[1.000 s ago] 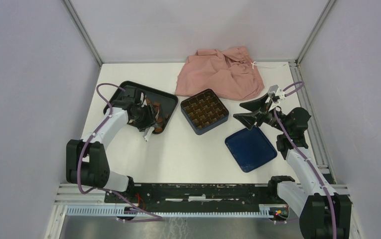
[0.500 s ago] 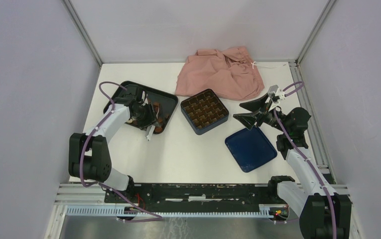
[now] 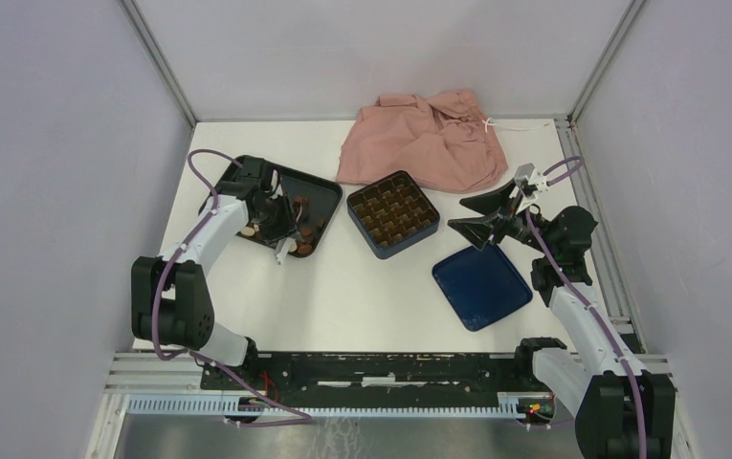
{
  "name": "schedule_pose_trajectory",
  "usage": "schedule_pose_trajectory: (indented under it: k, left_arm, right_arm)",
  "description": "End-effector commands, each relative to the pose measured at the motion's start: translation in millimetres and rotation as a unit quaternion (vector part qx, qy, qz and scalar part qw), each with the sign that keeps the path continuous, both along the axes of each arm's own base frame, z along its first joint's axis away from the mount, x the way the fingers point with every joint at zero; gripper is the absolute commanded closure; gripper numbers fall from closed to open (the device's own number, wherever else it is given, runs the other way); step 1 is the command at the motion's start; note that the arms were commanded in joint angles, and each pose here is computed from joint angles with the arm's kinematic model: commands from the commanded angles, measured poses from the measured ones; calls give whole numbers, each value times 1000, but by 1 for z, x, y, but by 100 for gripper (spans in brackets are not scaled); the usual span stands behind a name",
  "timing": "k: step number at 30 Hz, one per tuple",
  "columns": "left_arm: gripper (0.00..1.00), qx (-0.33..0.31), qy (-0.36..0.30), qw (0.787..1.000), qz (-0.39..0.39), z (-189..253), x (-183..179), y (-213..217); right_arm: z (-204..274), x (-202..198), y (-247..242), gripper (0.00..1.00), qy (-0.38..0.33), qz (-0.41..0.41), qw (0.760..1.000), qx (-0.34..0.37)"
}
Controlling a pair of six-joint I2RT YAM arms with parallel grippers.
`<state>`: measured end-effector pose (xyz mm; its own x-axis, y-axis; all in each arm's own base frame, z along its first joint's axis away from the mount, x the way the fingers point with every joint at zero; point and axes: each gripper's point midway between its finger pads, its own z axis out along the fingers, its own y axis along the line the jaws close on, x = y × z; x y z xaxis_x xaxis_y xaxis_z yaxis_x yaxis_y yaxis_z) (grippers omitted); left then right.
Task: Pack the chocolate
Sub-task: Adjust the clamp.
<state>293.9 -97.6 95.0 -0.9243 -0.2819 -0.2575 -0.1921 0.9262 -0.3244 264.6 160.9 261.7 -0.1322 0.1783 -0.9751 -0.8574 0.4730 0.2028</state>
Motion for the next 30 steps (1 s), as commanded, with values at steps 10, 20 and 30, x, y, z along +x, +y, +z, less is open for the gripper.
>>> schedule_pose_trajectory:
  k: [10, 20, 30]
  left_arm:
    - [98, 10, -4, 999, -33, 3, 5, 2]
    - [98, 7, -7, 999, -35, 5, 8, 1]
    - [98, 15, -8, 999, -40, 8, 8, 3]
  right_arm:
    - [16, -2, 0, 28, -37, 5, 999, -3]
    - [16, -3, 0, 29, -37, 6, 999, -3]
    - [16, -2, 0, 28, -36, 5, 999, -3]
